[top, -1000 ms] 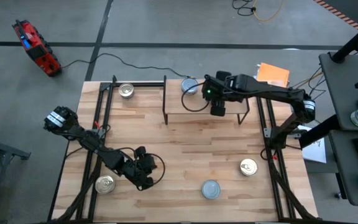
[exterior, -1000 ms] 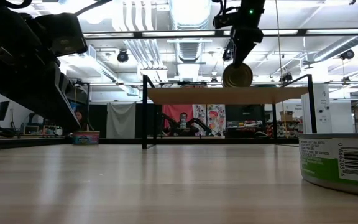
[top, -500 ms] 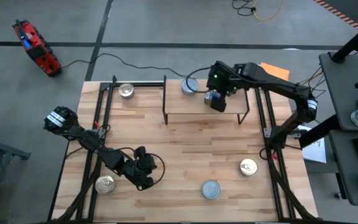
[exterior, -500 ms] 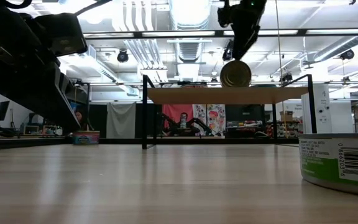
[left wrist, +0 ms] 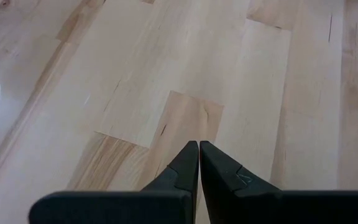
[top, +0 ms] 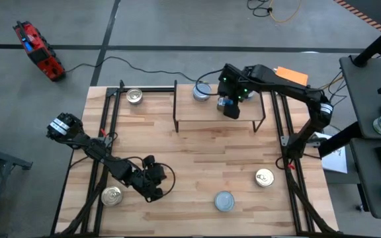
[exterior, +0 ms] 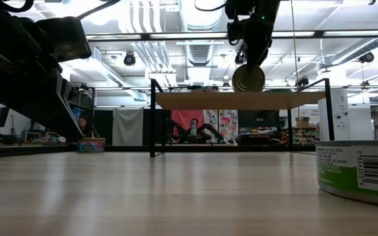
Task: Stack canned seafood by type on shelf
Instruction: Put the blue-pink tuna can on the shelf
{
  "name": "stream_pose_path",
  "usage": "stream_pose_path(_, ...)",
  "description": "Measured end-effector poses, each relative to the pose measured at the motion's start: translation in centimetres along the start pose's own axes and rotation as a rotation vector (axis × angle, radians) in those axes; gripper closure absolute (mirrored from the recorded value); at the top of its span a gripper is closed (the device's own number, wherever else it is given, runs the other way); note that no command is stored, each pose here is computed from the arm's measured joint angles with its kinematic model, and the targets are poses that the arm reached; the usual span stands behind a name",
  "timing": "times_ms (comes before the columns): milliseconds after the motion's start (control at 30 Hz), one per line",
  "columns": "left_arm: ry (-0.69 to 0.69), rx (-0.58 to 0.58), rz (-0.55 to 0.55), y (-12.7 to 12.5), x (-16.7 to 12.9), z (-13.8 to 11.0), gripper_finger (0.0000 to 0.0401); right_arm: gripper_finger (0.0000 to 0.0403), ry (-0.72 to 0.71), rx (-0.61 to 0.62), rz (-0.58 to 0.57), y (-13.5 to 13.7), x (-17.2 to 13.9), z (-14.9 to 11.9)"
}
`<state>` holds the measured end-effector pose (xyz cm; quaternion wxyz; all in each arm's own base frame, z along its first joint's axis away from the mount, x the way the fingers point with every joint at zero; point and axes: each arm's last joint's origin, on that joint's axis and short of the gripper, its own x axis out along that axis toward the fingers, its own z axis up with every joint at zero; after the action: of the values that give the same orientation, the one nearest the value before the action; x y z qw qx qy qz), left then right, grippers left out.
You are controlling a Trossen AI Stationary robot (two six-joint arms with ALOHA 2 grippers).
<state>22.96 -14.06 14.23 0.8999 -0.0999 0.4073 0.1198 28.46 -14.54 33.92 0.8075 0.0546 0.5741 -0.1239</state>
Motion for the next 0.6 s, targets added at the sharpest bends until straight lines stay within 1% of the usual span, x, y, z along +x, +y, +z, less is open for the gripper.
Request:
stream_pose_path(200,0.002,0.002,0.002,0.0,0.0,0.0,0.0401,0.0204,-0.002,-0.006,-0.004,0.0,-0.2,0.0)
stream_pose_path(233,0.003,0.002,0.002,0.0,0.0,0.0,0.0401,0.0215,-0.001,-0.008,-0.010,0.0,-0.2,0.0)
stream_pose_path(333,-0.002,0.003,0.007,0.0,0.0,0.0,0.0401,0.0215,0.004,-0.019,-0.042,0.0,-0.3,0.0)
stream_pose_path(433,-0.003,0.003,0.008,0.0,0.0,0.0,0.0401,0.0215,0.013,-0.048,-0.111,0.6,-0.4,0.1)
stream_pose_path(600,-0.002,0.004,0.010,0.1,0.0,0.0,0.0401,0.0215,0.003,-0.147,-0.274,3.1,-0.8,0.6)
